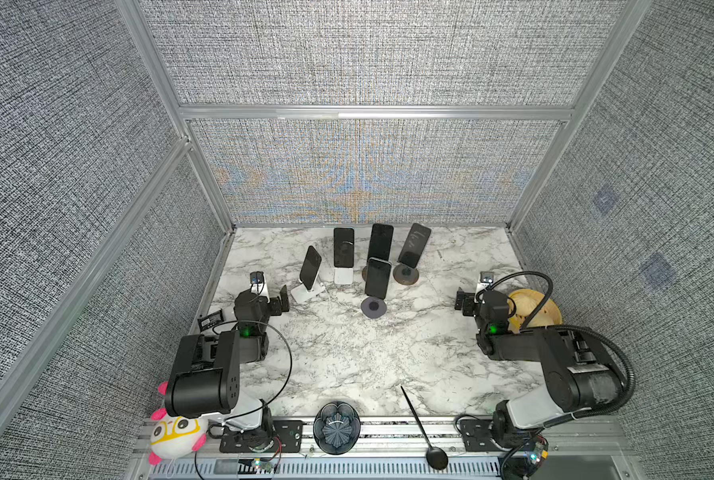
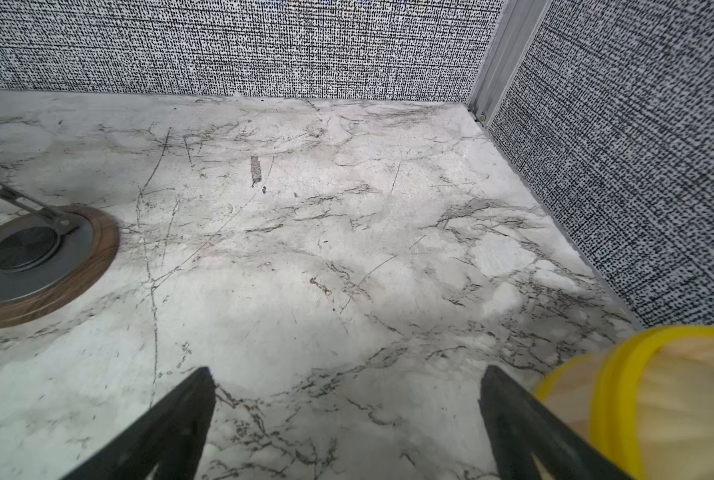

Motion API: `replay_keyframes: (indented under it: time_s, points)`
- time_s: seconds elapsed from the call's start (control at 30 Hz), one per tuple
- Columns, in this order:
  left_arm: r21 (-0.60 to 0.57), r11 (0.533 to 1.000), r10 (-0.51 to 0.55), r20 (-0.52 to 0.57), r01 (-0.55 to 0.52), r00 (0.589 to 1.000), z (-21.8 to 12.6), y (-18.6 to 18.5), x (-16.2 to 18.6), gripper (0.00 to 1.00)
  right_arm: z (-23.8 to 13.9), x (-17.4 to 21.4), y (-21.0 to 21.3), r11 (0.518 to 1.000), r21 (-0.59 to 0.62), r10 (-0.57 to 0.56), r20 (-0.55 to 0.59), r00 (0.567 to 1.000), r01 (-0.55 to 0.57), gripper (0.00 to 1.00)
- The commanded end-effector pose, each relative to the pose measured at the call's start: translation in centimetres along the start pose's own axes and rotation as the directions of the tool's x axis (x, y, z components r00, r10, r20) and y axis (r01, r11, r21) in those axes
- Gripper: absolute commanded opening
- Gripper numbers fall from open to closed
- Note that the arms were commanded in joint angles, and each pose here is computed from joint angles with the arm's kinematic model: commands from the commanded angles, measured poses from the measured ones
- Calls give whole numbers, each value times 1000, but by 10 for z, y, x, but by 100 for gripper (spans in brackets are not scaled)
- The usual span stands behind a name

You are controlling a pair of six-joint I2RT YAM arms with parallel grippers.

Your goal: Remove the phone from the phone stand

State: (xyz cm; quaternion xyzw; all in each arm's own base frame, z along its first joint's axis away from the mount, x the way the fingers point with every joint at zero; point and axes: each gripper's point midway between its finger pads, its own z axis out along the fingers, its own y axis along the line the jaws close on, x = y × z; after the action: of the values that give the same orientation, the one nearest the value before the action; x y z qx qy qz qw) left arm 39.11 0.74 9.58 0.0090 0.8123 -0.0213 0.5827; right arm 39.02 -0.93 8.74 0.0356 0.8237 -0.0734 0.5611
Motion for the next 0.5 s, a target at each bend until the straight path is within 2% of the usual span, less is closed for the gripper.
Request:
replay_keyframes:
  time_s: [0.0,0.47]
  points:
    - [4,1000,3,19,-3,1000,-1,-1,-4,98,-1,-4,-1,1000,9,6,19,1000,-6,99]
    - [4,1000,2,17,-2,1000,0,0,-5,98,0,-4,-1,1000,8,8,17,1000,-8,99]
